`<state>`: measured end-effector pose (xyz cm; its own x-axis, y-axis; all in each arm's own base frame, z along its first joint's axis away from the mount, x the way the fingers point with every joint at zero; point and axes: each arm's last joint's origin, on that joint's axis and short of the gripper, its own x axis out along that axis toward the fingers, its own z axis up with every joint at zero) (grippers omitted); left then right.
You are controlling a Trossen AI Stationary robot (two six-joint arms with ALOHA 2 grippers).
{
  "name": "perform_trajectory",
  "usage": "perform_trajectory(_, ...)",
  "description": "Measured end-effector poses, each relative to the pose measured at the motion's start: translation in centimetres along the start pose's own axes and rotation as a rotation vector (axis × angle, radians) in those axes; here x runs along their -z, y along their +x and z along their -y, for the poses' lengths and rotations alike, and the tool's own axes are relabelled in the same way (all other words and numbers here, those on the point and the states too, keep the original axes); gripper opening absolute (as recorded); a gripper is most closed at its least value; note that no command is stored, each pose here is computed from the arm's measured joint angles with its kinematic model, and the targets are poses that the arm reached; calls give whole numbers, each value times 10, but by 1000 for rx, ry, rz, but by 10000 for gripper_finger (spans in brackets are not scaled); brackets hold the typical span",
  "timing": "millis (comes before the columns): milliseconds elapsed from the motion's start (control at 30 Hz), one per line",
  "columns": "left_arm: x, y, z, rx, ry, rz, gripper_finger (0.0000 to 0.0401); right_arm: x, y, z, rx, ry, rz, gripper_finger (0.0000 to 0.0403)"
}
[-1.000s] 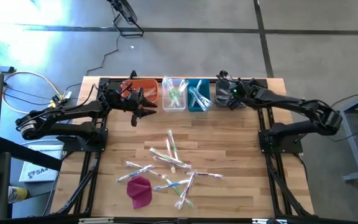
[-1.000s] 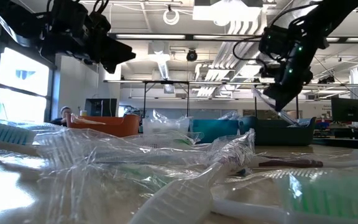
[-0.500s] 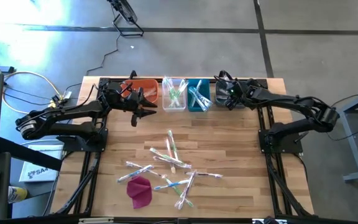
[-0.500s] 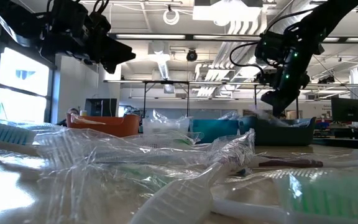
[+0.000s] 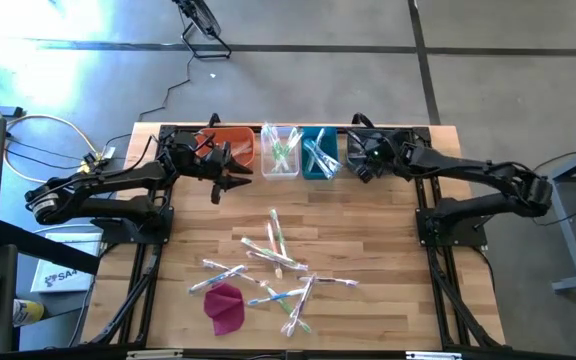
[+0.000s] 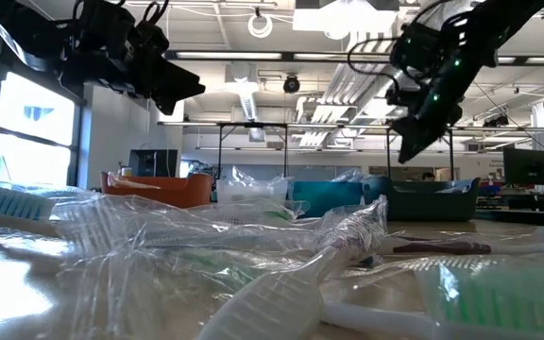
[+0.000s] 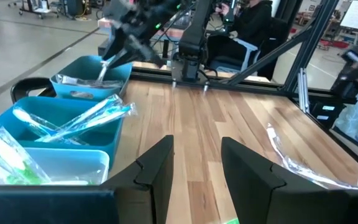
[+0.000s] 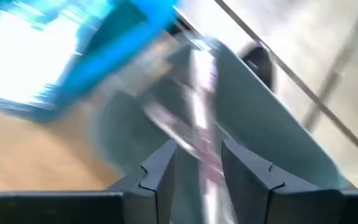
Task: Pick & Place Toothbrushes
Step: Put the purple toothbrush into the green bin
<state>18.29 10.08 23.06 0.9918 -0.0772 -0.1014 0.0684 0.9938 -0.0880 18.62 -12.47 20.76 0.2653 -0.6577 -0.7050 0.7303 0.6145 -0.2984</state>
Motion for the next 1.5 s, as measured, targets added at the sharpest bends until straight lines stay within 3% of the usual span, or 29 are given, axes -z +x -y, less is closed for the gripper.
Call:
perform_trajectory(333,1,0,0,0,-6,-12,132,-18,-45,-25,-508,115,258,96)
perform_trajectory(567,1,0,0,0,-5,-10,132,-26,-66,-46,-758,43,396,93)
perform_trajectory(1133,1,6,9,29,-53,-14,132,-21,-92,-75,-880,-114,503,93)
perform_trajectory(1500,5,21,35,57,-40,-59,132,-9,-117,-98,-773,-141,583,93)
